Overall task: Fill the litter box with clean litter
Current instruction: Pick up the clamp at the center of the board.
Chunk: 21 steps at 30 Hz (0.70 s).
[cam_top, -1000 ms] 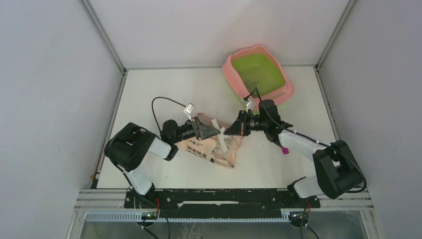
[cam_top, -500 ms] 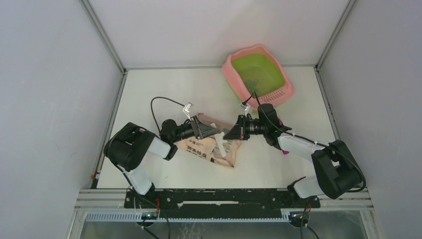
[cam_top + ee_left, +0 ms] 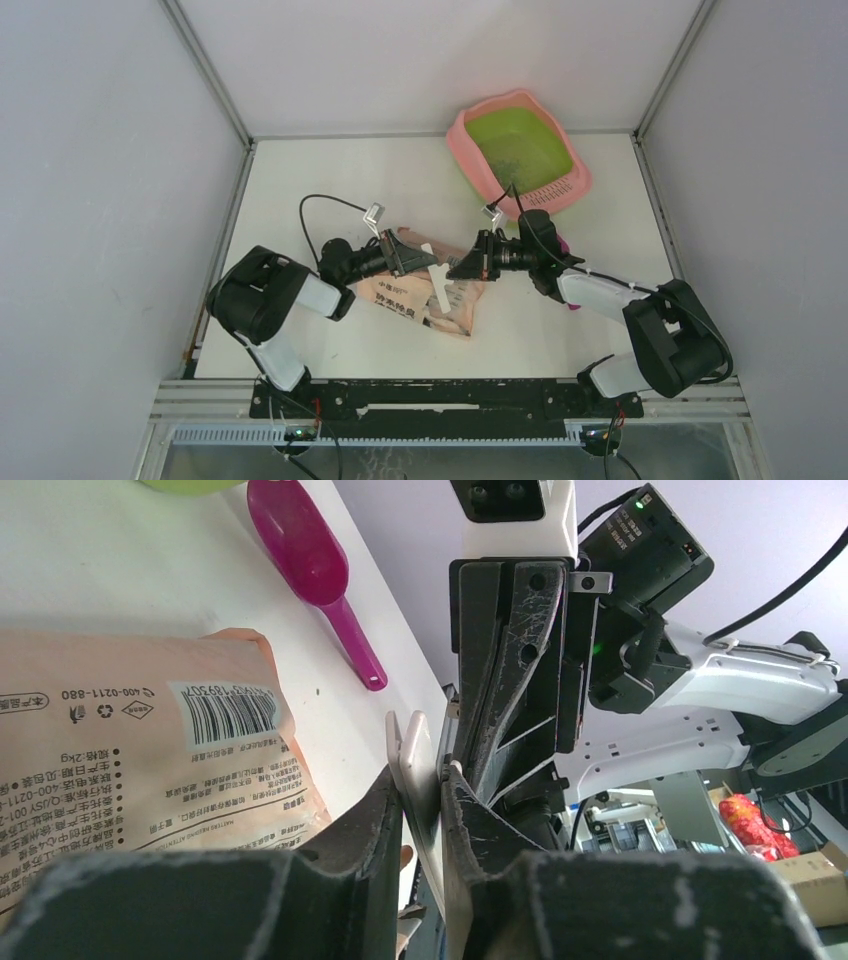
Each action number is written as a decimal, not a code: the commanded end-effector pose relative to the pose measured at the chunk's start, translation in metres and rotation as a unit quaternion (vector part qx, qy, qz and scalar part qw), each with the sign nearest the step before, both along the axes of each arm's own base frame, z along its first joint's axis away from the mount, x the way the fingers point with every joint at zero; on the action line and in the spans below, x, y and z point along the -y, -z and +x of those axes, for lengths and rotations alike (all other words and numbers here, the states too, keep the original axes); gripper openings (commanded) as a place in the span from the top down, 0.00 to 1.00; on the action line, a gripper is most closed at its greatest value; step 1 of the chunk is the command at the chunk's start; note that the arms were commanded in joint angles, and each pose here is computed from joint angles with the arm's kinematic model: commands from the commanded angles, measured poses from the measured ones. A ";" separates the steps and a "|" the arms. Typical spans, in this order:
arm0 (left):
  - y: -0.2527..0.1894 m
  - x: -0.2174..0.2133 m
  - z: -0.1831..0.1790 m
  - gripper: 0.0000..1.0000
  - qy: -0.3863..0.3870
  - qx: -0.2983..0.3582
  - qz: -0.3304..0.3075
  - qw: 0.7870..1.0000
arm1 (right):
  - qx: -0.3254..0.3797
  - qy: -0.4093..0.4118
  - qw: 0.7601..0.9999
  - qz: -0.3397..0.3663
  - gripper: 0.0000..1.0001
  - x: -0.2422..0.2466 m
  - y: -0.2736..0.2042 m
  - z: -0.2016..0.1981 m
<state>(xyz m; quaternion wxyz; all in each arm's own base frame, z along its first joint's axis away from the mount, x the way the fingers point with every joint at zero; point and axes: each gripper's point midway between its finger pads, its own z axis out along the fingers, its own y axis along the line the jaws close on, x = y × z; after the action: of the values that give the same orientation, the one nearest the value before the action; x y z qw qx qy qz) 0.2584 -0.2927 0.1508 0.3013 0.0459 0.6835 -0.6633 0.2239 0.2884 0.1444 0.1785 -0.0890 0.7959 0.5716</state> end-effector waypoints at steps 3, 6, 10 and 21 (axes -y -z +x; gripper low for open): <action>-0.028 0.002 0.001 0.91 0.009 0.059 -0.020 0.998 | 0.017 -0.016 0.999 0.022 0.80 -0.004 -0.017 -0.002; -0.032 0.001 0.000 0.92 0.011 0.060 -0.024 0.998 | 0.014 -0.010 1.000 0.012 0.69 0.006 -0.016 0.000; -0.037 0.000 0.000 0.92 0.011 0.063 -0.028 0.998 | 0.023 0.005 1.000 0.004 0.60 0.021 -0.021 0.003; -0.049 0.005 -0.002 0.91 0.037 0.055 -0.043 0.997 | 0.034 -0.021 0.999 0.019 0.54 0.015 -0.019 0.002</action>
<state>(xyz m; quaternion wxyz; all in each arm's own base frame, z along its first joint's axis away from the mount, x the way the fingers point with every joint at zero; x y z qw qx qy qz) 0.2549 -0.2951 0.1613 0.2910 0.0597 0.6749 -0.6755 0.2255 0.2651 0.1527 0.1803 -0.0812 0.7982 0.5691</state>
